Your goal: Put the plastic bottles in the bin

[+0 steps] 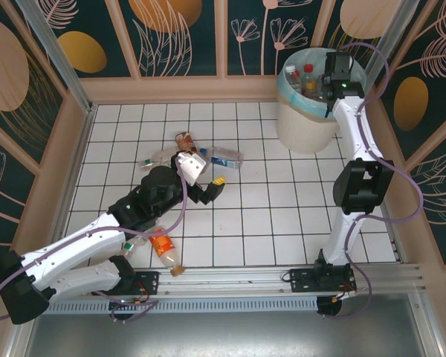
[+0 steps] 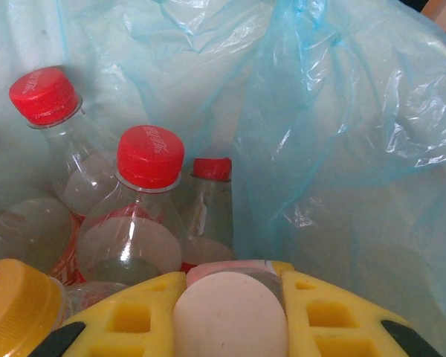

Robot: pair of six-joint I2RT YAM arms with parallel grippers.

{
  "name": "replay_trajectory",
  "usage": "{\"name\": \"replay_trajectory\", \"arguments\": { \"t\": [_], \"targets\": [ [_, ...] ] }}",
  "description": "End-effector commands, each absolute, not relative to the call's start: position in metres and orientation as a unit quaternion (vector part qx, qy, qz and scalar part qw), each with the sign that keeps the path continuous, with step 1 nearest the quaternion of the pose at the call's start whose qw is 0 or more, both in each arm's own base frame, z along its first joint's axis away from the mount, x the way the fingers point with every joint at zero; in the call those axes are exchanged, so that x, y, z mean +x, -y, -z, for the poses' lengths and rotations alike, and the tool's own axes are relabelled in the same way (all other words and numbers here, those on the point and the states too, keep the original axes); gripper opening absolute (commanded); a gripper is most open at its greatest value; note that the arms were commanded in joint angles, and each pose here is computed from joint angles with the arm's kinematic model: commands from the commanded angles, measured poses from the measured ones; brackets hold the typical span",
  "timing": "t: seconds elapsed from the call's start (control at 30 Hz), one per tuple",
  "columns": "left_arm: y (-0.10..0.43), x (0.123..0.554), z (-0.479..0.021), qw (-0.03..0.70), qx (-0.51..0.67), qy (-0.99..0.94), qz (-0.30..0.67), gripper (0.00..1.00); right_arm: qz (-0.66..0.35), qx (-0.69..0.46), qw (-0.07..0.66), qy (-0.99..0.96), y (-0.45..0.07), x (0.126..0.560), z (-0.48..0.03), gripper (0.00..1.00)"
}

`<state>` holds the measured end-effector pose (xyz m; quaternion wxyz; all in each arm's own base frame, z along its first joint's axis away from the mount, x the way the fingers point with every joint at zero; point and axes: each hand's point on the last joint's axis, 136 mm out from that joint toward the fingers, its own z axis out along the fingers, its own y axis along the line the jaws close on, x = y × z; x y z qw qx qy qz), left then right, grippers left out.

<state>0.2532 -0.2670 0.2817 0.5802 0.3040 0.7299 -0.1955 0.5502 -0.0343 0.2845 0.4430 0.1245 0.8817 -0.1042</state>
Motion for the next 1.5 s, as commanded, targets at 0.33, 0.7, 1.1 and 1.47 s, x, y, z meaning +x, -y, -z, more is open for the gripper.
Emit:
{"name": "replay_trajectory", "arguments": {
  "t": [0.33, 0.7, 1.1, 1.47],
  "targets": [
    [0.205, 0.281, -0.312, 0.613, 0.121, -0.773, 0.108, 0.99, 0.016, 0.129, 0.526, -0.840, -0.007, 0.482, -0.393, 0.94],
    [0.176, 0.274, -0.329, 0.583, -0.002, -0.801, 0.138, 0.99, -0.034, 0.066, 0.625, -0.777, -0.091, 0.403, -0.454, 0.87],
    [0.148, 0.312, -0.275, 0.477, -0.104, -0.851, 0.194, 0.99, -0.283, -0.233, 0.542, -0.756, -0.322, 0.279, -0.358, 0.68],
    [0.121, 0.323, -0.201, 0.402, -0.176, -0.866, 0.238, 0.98, -0.328, -0.391, 0.465, -0.723, -0.401, 0.075, -0.208, 0.78]
  ]
}}
